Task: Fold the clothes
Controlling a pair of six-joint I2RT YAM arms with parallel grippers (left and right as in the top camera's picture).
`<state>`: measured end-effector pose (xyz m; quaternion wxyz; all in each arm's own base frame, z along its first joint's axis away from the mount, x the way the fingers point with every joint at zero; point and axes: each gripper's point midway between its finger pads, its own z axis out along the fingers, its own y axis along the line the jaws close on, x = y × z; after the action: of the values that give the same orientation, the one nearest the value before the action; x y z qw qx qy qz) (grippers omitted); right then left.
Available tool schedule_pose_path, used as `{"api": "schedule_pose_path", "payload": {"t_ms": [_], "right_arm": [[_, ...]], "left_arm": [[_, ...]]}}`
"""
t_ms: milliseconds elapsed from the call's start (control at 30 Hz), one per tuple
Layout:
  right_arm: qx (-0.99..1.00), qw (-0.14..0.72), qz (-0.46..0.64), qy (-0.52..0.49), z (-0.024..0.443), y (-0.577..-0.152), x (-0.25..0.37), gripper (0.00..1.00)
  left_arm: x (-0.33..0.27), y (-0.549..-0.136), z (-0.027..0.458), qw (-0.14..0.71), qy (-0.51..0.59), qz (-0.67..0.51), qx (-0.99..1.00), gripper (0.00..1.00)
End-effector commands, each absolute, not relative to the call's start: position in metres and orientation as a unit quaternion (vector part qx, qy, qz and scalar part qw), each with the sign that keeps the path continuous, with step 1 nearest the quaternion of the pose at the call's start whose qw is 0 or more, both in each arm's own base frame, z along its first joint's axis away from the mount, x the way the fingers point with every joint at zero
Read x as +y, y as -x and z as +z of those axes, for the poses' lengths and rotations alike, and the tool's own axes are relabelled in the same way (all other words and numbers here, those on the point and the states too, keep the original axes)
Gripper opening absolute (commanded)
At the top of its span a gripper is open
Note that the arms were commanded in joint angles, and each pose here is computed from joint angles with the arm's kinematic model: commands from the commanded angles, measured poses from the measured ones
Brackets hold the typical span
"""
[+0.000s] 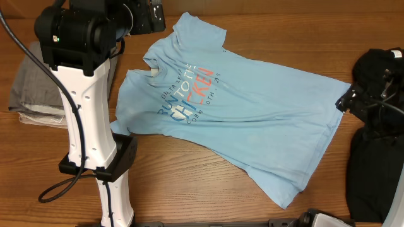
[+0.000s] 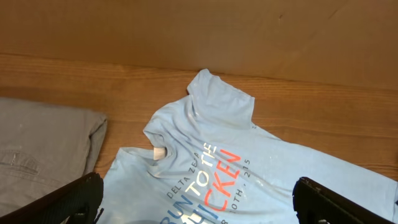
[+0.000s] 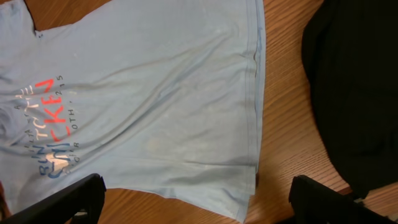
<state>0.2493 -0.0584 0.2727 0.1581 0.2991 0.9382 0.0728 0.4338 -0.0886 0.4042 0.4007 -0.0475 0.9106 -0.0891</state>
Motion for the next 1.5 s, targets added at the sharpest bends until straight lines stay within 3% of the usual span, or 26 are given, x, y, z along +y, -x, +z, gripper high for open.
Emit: {"api": "schedule_pose_path", "payload": {"t_ms": [0, 467, 500, 533, 567, 600, 933, 1467], "right_arm": [[0.938, 0.16, 0.076, -0.297, 0.273, -0.25, -0.056, 1.0], [0.938, 0.16, 0.076, -0.297, 0.273, -0.25, -0.056, 1.0], [0.938, 0.16, 0.076, -0.297, 0.273, -0.25, -0.056, 1.0], [0.938, 0.16, 0.076, -0.297, 0.273, -0.25, -0.056, 1.0], [0.938, 0.16, 0.076, -0.297, 0.273, -0.25, -0.056, 1.0], [0.938, 0.16, 0.076, -0.297, 0.273, -0.25, -0.056, 1.0], [0.938, 0.16, 0.076, -0.297, 0.273, -0.25, -0.056, 1.0], [0.938, 0.16, 0.076, -0.297, 0.273, -0.25, -0.056, 1.0]], "left_arm": [[-0.091, -0.434, 0.404, 0.401, 0.036, -0.091, 0.911, 1.0], [-0.101, -0.44, 0.415, 0.42, 0.026, -0.117, 0.899, 1.0], [-0.101, -0.44, 0.414, 0.419, 0.025, -0.119, 0.9, 0.94], [-0.102, -0.44, 0.414, 0.418, 0.024, -0.119, 0.9, 0.63], [-0.102, -0.441, 0.413, 0.418, 0.024, -0.119, 0.9, 0.22], [-0.102, -0.442, 0.411, 0.415, 0.025, -0.118, 0.902, 0.04], [-0.114, -0.473, 0.306, 0.285, -0.007, -0.061, 0.957, 0.04], [-0.127, -0.468, 0.132, 0.044, 0.019, -0.019, 0.999, 0.04]]}}
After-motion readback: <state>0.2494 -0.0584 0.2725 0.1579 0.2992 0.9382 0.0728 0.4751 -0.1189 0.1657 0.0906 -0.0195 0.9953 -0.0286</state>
